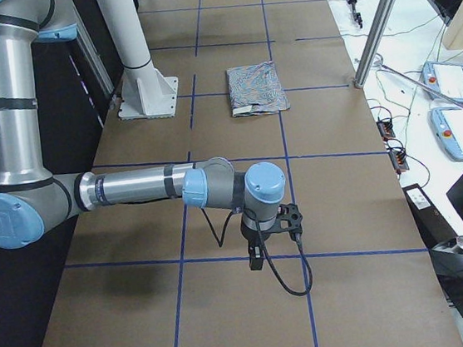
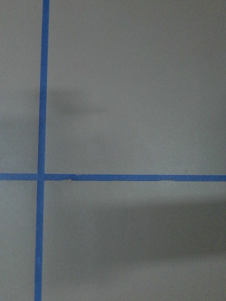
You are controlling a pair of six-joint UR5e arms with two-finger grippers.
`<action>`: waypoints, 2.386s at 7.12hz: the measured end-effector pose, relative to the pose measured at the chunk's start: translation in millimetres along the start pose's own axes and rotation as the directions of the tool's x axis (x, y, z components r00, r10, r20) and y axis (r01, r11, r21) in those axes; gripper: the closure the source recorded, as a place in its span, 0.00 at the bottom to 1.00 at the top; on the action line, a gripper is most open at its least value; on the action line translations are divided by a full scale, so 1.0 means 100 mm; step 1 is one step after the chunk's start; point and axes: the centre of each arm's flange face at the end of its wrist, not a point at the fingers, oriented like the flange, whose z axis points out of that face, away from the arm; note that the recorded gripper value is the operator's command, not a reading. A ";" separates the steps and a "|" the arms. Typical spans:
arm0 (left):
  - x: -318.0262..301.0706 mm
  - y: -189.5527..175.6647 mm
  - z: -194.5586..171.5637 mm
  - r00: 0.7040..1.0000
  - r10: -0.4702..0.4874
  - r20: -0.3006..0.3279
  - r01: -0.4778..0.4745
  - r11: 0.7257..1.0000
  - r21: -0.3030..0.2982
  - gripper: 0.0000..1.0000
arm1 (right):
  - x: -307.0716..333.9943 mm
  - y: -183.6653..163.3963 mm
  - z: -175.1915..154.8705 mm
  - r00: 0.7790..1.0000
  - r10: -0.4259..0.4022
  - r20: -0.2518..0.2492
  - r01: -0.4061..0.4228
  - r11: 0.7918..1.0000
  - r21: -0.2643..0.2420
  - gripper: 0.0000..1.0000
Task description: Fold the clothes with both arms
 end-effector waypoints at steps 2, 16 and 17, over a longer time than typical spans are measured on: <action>0.00 0.02 0.00 1.000 0.004 -0.001 -0.004 1.000 0.000 0.00 | 0.00 0.00 0.00 1.000 0.001 0.000 -0.001 1.000 -0.001 0.00; 0.01 0.01 0.03 1.000 0.011 0.015 -0.011 1.000 -0.003 0.00 | -0.01 -0.04 0.00 1.000 0.001 0.001 -0.001 1.000 -0.001 0.00; 0.02 0.01 0.03 1.000 0.012 0.014 -0.012 1.000 -0.002 0.00 | -0.01 -0.04 0.00 1.000 0.001 0.001 -0.001 1.000 -0.001 0.00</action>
